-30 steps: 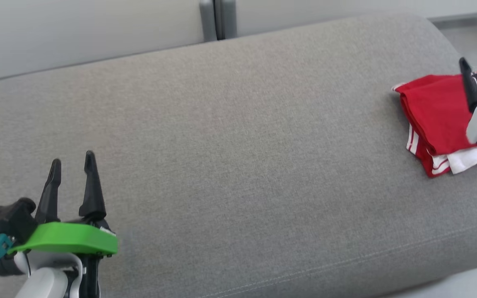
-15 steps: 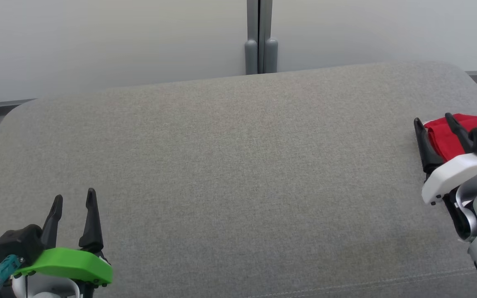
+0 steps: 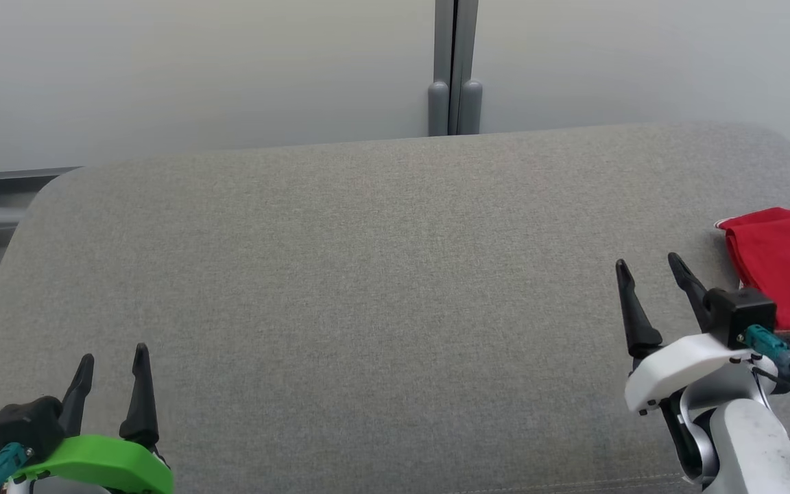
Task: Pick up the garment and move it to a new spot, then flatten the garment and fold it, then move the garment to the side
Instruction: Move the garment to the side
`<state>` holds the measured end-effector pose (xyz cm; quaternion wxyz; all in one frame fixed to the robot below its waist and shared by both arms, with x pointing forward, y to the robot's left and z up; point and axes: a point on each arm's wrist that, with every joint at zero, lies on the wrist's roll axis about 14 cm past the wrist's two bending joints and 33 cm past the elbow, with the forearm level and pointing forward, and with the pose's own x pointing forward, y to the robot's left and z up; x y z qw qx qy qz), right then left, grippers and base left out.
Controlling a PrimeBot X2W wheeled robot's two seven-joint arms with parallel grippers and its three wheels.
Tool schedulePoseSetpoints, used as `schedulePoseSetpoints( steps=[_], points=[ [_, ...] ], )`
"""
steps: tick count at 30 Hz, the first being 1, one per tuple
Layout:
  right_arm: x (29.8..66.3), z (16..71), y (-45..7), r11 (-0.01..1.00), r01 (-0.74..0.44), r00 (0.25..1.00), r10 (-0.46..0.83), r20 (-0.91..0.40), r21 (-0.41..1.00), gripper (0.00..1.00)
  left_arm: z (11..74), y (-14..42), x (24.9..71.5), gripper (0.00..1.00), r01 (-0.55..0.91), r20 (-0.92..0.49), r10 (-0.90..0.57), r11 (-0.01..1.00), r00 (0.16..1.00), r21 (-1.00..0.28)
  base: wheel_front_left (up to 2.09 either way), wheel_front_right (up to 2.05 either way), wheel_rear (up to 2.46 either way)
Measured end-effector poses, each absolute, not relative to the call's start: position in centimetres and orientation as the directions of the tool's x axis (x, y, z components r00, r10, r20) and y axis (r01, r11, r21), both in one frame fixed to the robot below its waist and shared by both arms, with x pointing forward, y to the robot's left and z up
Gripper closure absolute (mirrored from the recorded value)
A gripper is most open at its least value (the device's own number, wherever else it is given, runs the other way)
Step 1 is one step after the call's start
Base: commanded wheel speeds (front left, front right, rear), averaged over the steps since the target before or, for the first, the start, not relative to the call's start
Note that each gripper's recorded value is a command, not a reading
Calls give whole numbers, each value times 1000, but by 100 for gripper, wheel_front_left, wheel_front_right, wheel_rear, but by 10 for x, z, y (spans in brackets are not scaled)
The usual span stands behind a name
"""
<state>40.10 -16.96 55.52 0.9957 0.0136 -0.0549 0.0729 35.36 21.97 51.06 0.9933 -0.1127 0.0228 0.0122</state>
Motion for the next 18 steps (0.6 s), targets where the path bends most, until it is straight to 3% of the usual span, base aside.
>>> schedulePoseSetpoints(
  steps=[18],
  points=[
    [377,545,-150,985,-161,984,155,88,58,0,504,221,343,0,-64,-63,51,972,997,-227,0,0,0]
  ],
)
